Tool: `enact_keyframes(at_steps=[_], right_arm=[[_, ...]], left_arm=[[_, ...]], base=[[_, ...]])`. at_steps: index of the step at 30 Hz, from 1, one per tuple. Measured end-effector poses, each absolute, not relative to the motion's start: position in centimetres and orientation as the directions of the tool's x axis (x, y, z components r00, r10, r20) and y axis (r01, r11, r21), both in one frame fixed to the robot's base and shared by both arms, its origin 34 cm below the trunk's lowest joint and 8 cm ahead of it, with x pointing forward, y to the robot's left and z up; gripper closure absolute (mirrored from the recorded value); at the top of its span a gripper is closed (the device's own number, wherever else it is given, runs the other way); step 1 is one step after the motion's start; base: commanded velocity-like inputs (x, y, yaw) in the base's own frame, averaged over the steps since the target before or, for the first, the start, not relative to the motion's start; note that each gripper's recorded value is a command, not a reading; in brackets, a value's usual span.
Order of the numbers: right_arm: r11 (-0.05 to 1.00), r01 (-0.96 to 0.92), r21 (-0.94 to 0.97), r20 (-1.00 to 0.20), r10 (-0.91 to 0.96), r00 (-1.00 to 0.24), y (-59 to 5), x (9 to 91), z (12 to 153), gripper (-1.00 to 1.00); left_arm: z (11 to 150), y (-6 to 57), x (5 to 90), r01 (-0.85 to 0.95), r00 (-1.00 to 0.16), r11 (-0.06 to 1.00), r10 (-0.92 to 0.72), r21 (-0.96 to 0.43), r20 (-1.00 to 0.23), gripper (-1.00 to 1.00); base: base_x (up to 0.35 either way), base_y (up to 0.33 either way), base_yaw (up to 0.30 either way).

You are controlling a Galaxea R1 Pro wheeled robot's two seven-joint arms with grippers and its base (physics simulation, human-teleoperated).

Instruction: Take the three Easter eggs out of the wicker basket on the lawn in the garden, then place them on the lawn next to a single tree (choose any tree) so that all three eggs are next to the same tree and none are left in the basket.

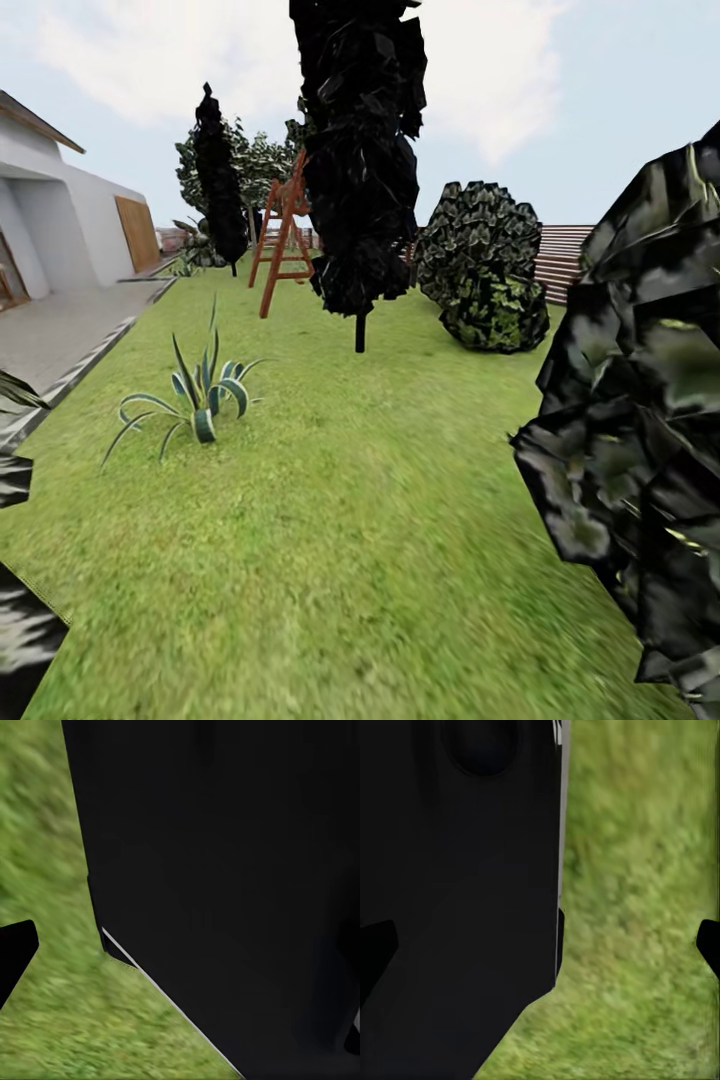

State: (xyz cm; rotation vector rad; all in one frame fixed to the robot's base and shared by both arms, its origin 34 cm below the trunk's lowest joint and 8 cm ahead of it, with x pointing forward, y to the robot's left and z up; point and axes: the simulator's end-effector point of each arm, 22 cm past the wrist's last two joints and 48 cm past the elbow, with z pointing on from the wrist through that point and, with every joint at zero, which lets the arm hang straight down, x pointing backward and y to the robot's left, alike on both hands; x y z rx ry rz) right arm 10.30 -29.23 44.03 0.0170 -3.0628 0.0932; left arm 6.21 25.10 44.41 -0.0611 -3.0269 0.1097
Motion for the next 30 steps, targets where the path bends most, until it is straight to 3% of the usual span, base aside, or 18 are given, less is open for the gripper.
enact_keyframes(at_steps=[15,30], right_arm=[[0.998,-0.015,-0.060,0.078,-0.010,-0.997,-29.24,10.30,44.03,-1.00],[0.998,-0.013,-0.062,0.078,-0.008,-0.997,-29.31,10.30,44.03,-1.00]], left_arm=[[44.41,25.14,6.21,0.036,-0.993,0.997,0.044,-0.074,0.110,-1.00],[44.41,25.14,6.21,0.036,-0.993,0.997,0.044,-0.074,0.110,-1.00]], base=[[0.313,0.000,0.074],[0.313,0.000,0.245]])
